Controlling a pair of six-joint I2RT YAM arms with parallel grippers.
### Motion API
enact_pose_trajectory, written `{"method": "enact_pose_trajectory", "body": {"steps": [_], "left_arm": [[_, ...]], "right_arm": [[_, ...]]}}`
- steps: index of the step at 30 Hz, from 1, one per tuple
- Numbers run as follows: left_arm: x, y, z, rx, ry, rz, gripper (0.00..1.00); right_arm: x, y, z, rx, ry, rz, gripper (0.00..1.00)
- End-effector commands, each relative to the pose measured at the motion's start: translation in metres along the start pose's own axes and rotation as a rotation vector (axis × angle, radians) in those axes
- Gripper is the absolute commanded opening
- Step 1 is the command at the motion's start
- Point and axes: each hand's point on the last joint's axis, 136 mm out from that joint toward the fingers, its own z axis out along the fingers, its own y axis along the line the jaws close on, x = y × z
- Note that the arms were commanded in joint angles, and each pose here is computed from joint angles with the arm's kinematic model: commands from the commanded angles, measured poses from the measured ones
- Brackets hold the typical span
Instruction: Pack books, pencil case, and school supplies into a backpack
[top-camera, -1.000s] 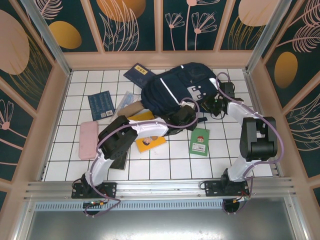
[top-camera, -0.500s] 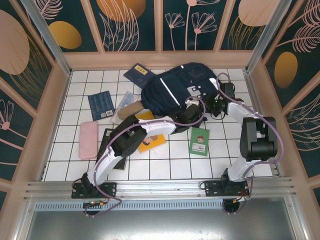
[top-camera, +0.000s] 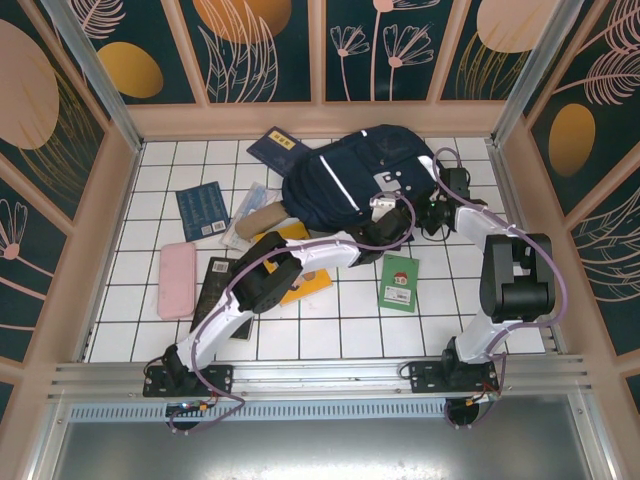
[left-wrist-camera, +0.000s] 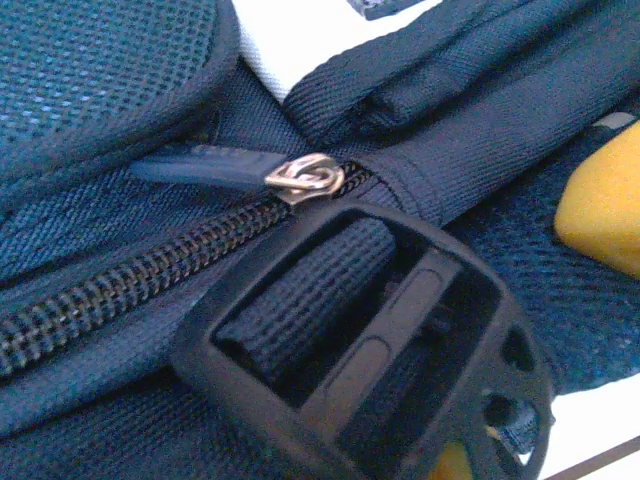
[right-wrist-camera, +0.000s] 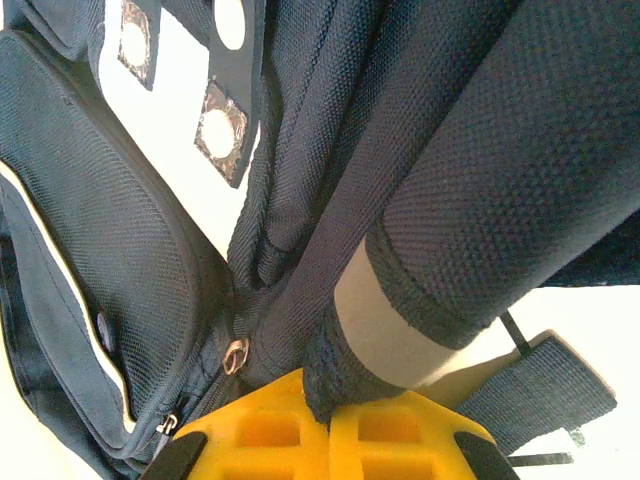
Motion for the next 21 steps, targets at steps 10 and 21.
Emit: {"method": "enact_pose_trajectory", "body": {"steps": [10,21], "left_arm": [[-0.025,0.029,-0.030,-0.097,-0.052,-0.017,0.00],[-0.018,0.083,-0.072,-0.162,-0.011,-0.054,0.00]], "right_arm": [[-0.010,0.006,-0.013,-0.042,-0.023,-0.008,0.00],[-0.022,-0.013,-0.025,-0.042,-0.062,0.023,0.00]]}}
